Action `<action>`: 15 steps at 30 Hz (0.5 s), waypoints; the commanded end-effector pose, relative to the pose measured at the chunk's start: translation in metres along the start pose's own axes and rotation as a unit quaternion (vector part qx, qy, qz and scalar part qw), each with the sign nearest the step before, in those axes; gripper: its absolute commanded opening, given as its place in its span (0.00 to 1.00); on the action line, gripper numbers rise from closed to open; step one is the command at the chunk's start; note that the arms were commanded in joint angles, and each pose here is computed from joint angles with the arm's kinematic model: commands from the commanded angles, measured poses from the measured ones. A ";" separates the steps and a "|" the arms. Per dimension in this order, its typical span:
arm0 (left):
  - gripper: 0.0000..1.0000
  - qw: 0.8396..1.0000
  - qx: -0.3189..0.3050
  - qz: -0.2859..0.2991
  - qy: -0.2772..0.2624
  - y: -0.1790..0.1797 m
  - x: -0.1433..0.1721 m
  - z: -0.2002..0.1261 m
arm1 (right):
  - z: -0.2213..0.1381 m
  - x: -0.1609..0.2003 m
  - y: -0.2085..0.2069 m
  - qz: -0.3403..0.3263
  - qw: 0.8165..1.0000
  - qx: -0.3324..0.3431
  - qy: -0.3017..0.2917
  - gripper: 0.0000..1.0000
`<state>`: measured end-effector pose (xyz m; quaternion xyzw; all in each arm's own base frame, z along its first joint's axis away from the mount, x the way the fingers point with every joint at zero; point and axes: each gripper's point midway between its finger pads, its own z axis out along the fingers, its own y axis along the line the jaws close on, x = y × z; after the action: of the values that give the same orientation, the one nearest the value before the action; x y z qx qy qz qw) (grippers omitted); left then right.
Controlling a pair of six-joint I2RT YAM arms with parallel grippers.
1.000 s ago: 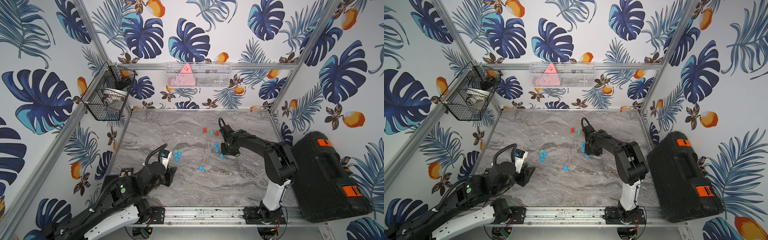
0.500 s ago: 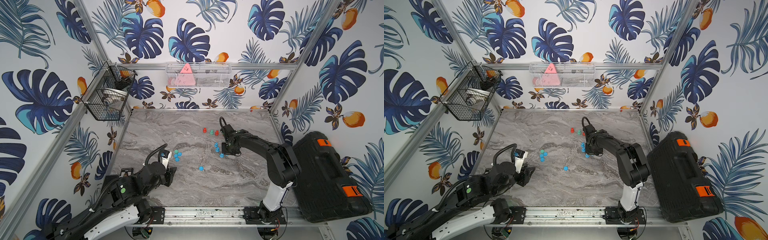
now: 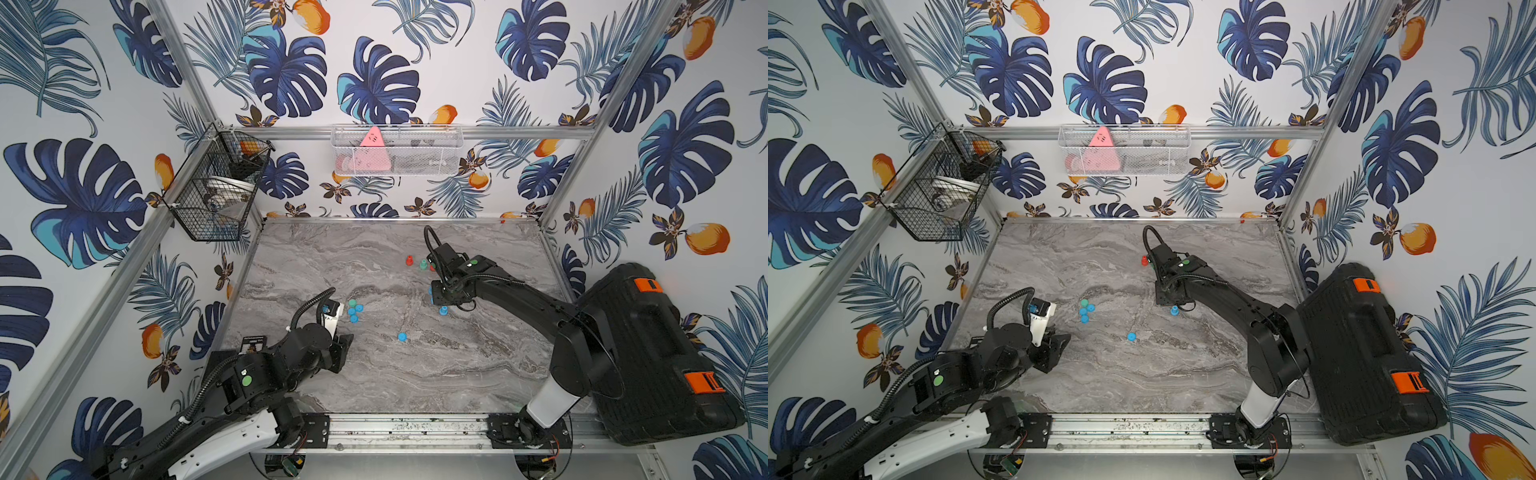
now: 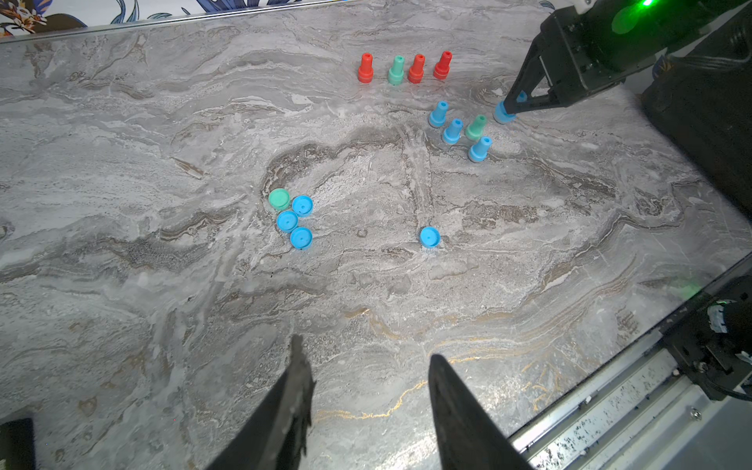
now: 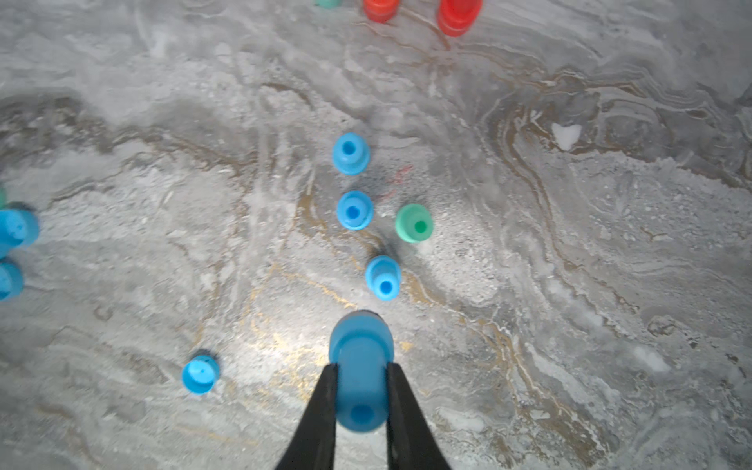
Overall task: Close the stamp cap
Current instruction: Pick up the stamp from the center of the board, then close the cover of the stamp.
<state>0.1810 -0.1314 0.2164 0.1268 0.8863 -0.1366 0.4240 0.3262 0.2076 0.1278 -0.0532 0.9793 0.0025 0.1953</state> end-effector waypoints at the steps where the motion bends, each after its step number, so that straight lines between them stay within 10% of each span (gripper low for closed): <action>1: 0.51 1.000 0.000 0.000 -0.009 -0.001 -0.004 0.000 | -0.004 0.011 0.020 -0.016 1.000 0.001 0.011 0.21; 15: 0.51 1.000 0.000 -0.001 -0.010 0.000 -0.004 -0.001 | 0.041 0.055 0.093 -0.084 0.995 -0.010 0.059 0.20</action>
<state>0.1807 -0.1310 0.2174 0.1261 0.8853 -0.1381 0.4259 0.2816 0.2872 0.0698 -0.1438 0.9802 -0.0168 0.1350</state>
